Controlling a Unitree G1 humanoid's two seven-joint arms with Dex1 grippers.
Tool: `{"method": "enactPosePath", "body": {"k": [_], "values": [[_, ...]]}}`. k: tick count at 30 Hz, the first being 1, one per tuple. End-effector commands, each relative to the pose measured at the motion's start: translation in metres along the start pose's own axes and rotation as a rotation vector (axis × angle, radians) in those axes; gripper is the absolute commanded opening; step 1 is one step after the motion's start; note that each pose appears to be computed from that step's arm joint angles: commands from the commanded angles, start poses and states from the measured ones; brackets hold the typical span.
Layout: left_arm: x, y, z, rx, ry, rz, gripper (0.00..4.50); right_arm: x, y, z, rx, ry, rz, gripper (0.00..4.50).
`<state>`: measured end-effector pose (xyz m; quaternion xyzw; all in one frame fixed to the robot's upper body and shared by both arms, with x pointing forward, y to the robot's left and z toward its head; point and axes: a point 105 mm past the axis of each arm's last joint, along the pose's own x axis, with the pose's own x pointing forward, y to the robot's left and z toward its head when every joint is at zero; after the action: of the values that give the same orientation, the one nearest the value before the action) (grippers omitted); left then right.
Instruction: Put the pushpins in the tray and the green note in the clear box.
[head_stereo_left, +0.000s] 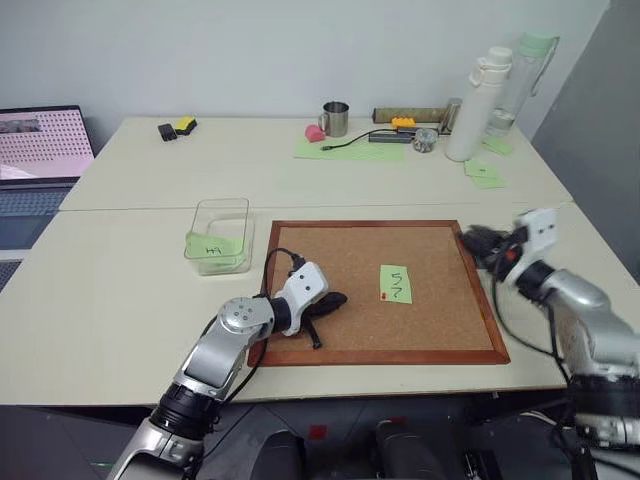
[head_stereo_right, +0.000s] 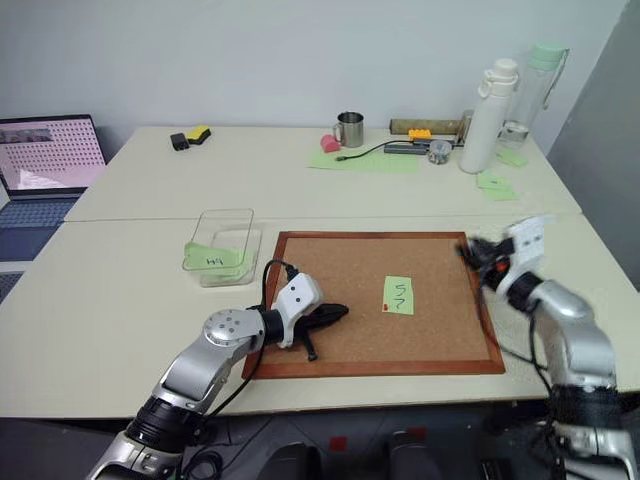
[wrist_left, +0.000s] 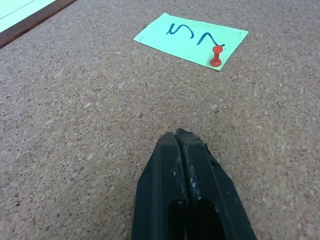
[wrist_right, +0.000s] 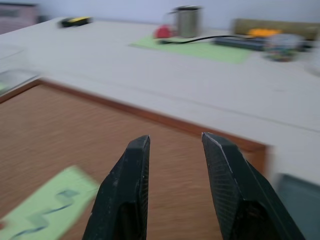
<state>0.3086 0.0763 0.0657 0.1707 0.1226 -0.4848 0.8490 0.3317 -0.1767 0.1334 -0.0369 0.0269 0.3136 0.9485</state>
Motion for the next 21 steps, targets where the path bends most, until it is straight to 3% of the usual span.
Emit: {"method": "enactPosePath", "body": {"k": [1,9,21], "values": [[-0.003,-0.007,-0.031,-0.056,0.117,-0.021,0.0,0.008,0.043,0.009,-0.046,-0.025,0.122,1.69],[-0.003,-0.01,-0.032,-0.054,0.119,-0.028,0.0,0.027,0.081,-0.024,-0.004,0.046,0.216,1.69],[-0.007,-0.011,-0.033,-0.062,0.125,-0.016,0.0,0.04,0.087,-0.046,-0.013,0.123,0.232,1.69]]}}
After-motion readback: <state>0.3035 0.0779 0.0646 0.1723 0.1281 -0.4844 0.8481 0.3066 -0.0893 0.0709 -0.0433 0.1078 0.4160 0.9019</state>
